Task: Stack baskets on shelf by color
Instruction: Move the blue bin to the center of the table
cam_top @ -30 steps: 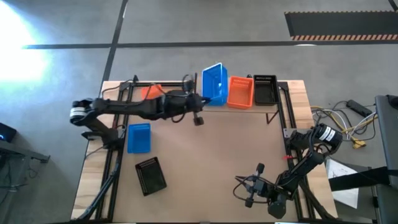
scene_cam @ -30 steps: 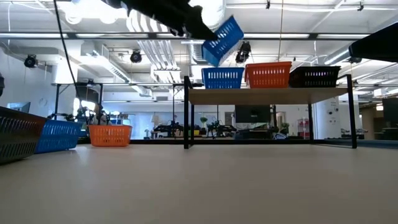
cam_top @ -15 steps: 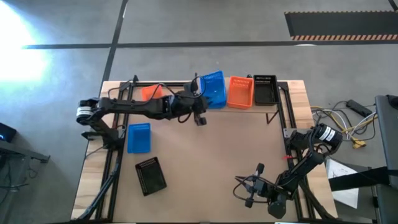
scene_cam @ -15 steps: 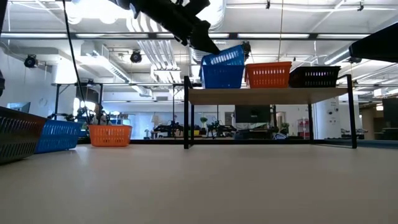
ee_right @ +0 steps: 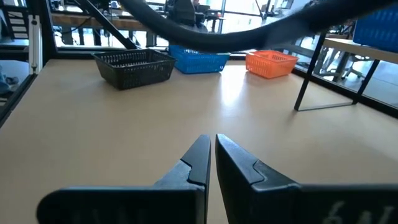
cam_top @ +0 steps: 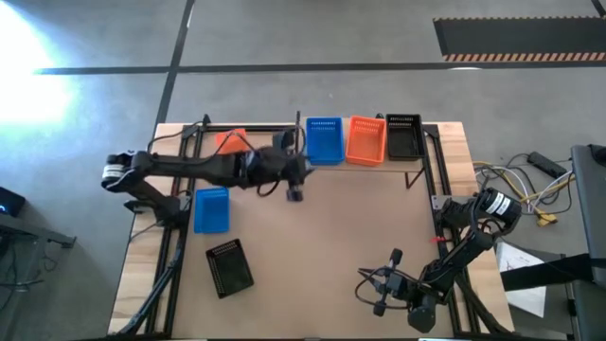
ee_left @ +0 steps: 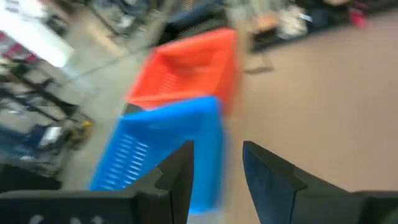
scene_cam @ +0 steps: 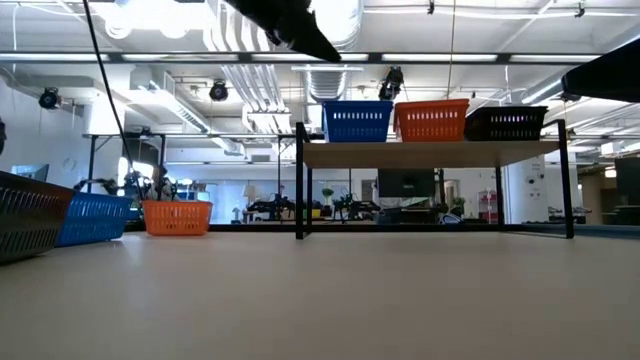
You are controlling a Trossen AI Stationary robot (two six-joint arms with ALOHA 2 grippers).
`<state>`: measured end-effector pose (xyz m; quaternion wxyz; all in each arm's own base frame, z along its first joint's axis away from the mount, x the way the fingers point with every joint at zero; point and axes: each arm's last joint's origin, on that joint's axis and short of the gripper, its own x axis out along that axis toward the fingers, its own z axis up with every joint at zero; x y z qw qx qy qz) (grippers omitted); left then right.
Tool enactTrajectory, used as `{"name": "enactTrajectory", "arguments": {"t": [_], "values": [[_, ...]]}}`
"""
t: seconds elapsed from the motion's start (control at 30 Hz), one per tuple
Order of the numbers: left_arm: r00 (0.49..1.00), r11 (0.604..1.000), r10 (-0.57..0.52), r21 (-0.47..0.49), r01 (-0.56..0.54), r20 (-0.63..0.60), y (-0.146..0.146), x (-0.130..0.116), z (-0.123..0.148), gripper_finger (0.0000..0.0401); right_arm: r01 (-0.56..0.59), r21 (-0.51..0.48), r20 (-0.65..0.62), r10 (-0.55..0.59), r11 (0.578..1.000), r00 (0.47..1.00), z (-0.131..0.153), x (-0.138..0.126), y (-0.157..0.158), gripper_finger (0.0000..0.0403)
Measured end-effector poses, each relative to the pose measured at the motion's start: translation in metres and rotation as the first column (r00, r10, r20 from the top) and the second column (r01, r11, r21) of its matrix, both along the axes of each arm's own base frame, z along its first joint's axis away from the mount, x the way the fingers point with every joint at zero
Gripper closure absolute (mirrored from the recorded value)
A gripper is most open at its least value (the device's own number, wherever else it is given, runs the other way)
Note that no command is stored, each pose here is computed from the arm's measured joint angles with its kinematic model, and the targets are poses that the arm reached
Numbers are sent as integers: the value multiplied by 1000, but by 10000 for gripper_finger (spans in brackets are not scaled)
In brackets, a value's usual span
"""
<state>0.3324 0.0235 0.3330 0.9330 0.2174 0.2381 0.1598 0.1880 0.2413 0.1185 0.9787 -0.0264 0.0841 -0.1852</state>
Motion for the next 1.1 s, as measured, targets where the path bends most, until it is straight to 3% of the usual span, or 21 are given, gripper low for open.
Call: {"name": "enactTrajectory", "arguments": {"t": [0.33,0.57,0.73,0.83,0.97,1.1], "values": [[957,985,-43,-171,-7,-286,-91,-56,-19,278,-12,17,-7,12,1000,1000,-1,0,0,385],[882,938,24,-294,-183,-471,-142,-105,-43,278,-13,25,-12,14,1000,1000,-2,-1,-1,385],[838,889,107,-325,-322,-536,-166,-140,-62,278,-14,21,-14,14,1000,1000,-2,-1,-1,385],[804,836,151,-360,-415,-575,-174,-156,-74,278,-13,17,-16,14,1000,1000,-2,-1,-1,385],[728,754,211,-365,-546,-653,-171,-167,-96,278,-14,12,-19,14,1000,1000,-3,-1,-1,385],[684,710,333,-304,-635,-649,-158,-172,-117,278,-13,6,-22,14,1000,1000,-3,-1,-1,385]]}}
